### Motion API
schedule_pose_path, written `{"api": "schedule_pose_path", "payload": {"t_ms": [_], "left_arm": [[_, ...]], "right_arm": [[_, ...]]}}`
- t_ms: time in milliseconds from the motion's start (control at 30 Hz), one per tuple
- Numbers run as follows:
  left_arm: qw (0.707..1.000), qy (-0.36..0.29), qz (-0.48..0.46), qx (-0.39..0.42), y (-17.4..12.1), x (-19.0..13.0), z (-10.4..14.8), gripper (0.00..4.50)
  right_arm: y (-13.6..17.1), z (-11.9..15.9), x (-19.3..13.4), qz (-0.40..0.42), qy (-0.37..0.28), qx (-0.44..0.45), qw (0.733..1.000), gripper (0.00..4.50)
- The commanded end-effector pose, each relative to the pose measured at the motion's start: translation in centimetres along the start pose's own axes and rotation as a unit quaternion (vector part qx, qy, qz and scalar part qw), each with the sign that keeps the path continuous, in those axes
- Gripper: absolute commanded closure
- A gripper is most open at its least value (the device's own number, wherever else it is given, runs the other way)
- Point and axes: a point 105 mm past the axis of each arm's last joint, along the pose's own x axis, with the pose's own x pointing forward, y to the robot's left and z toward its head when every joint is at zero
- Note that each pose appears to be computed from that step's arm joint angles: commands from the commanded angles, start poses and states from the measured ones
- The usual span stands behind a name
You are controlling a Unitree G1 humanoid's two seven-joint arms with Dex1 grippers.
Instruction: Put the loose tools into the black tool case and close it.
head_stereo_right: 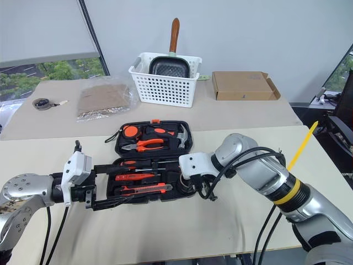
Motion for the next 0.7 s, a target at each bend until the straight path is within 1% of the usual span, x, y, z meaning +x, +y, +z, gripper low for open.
{"api": "schedule_pose_path", "payload": {"t_ms": [33, 67, 100, 133, 233, 267, 333, 367, 400, 433, 467, 567, 633, 700], "left_arm": [[1.000, -0.017, -0.004, 0.020, -0.5, 0.2, 1.1, 0.00], [1.000, -0.016, -0.003, 0.019, -0.5, 0.2, 1.1, 0.00], [1.000, -0.016, -0.003, 0.019, -0.4, 0.1, 1.1, 0.00], [1.000, -0.015, -0.003, 0.019, -0.4, 0.1, 1.1, 0.00], [1.000, -0.015, -0.003, 0.020, -0.3, 0.1, 1.2, 0.00], [1.000, -0.014, -0.004, 0.021, -0.3, 0.2, 1.2, 0.00], [1.000, -0.014, -0.006, 0.022, -0.2, 0.2, 1.3, 0.00], [1.000, -0.014, -0.007, 0.022, -0.2, 0.3, 1.3, 0.00], [1.000, -0.015, -0.007, 0.022, -0.2, 0.2, 1.3, 0.00], [1.000, -0.015, -0.006, 0.022, -0.1, 0.2, 1.3, 0.00], [1.000, -0.015, -0.003, 0.021, 0.1, 0.1, 1.3, 0.00], [0.999, -0.034, 0.037, 0.000, 1.4, -0.5, 1.1, 0.00], [0.996, -0.048, 0.079, -0.015, 2.7, -0.9, 0.7, 0.00], [0.985, -0.078, 0.148, -0.049, 5.0, -1.4, 0.1, 0.00]], "right_arm": [[-0.5, 1.2, -0.4, -0.009, -0.007, -0.027, 1.000, 4.46], [-0.7, 1.4, -0.4, -0.015, -0.011, -0.028, 0.999, 4.46], [-0.8, 1.5, -0.4, -0.020, -0.014, -0.028, 0.999, 3.77], [-0.8, 1.5, -0.4, -0.020, -0.013, -0.028, 0.999, 3.56], [-0.9, 1.7, -0.5, -0.022, -0.018, -0.027, 0.999, 2.51], [-1.0, 1.8, -0.7, -0.026, -0.024, -0.024, 0.999, 2.25], [-1.2, 2.0, -1.0, -0.035, -0.031, -0.021, 0.999, 1.45], [-1.3, 2.0, -1.2, -0.040, -0.033, -0.019, 0.998, 1.16], [-1.5, 2.1, -1.5, -0.047, -0.036, -0.016, 0.998, 0.75], [-1.7, 2.1, -1.8, -0.056, -0.040, -0.013, 0.998, 0.53], [-2.1, 2.2, -2.2, -0.069, -0.050, -0.007, 0.996, 0.06], [-4.0, 2.5, -3.8, -0.130, -0.118, 0.043, 0.984, 0.01], [-5.9, 2.0, -4.8, -0.182, -0.163, 0.093, 0.965, 0.01], [-8.4, 0.2, -5.8, -0.256, -0.192, 0.139, 0.937, 0.01]]}}
